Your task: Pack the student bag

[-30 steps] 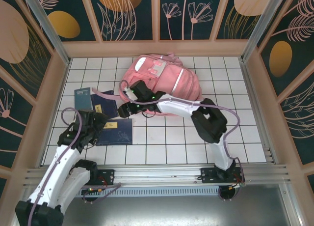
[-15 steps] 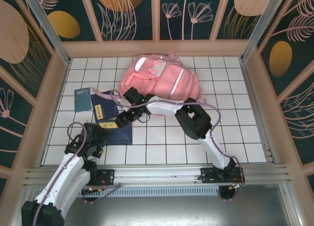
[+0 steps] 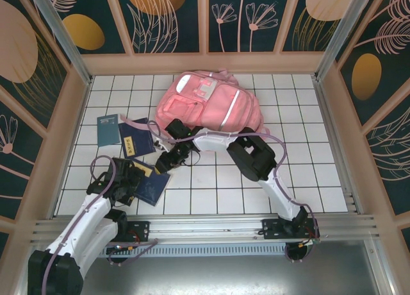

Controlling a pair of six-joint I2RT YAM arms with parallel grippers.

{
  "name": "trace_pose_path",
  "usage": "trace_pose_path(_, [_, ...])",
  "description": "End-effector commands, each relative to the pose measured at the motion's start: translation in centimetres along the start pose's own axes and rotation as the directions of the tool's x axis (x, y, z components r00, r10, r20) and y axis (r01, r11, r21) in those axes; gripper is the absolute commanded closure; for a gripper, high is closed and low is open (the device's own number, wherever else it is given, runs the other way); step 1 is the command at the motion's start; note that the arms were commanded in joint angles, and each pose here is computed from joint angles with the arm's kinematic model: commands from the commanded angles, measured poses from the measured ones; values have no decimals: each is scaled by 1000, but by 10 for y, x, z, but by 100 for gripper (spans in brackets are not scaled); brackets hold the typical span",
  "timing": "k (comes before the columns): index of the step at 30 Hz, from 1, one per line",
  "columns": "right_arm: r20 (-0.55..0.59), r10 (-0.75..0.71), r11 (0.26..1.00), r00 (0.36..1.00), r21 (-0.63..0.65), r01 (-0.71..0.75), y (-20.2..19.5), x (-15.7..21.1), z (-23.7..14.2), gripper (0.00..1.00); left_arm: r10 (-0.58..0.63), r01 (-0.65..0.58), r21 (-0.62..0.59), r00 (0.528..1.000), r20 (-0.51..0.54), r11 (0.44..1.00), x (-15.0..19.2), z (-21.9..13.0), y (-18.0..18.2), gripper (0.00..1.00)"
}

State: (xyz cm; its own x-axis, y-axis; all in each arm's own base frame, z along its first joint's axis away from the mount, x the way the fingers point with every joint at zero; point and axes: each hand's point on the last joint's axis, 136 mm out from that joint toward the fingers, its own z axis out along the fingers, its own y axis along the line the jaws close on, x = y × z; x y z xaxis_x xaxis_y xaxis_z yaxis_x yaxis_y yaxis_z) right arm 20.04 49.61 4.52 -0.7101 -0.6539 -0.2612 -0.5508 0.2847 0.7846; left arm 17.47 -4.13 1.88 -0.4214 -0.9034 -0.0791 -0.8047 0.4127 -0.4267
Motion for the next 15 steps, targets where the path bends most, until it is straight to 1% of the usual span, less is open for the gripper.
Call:
trace_pose_path(1, [-47,40,987,998,-151,-47,17,8,7,77,63,-49,244,997,-48,969,9,10,-48,13])
trace_pose_path(4, [-37,42,986,998,-162,-47,22,2,3,94,71,-59,264,997,-33,963,7,4,-54,12])
trace_pose_path(7, [-34,38,983,999,-180,-43,28,-2,2,99,79,-64,288,996,-38,956,8,0,-59,12])
trace_pose_path(8, [-33,37,982,999,-182,-42,30,-2,2,100,84,-68,298,996,-42,952,9,-1,-62,12])
trace_pose_path(9, [-32,38,982,999,-185,-44,30,-4,2,97,91,-72,310,995,-46,948,9,-1,-65,13])
trace_pose_path(10, [-36,45,981,998,-189,-51,30,-4,4,92,97,-76,318,994,-49,945,10,-2,-66,13])
trace_pose_path(11, [-41,52,979,998,-194,-59,29,-5,5,89,99,-78,322,994,-50,944,11,-2,-67,13])
trace_pose_path(15, [-84,61,972,995,-219,-78,31,0,15,81,99,-67,355,992,-73,932,15,-1,-71,13])
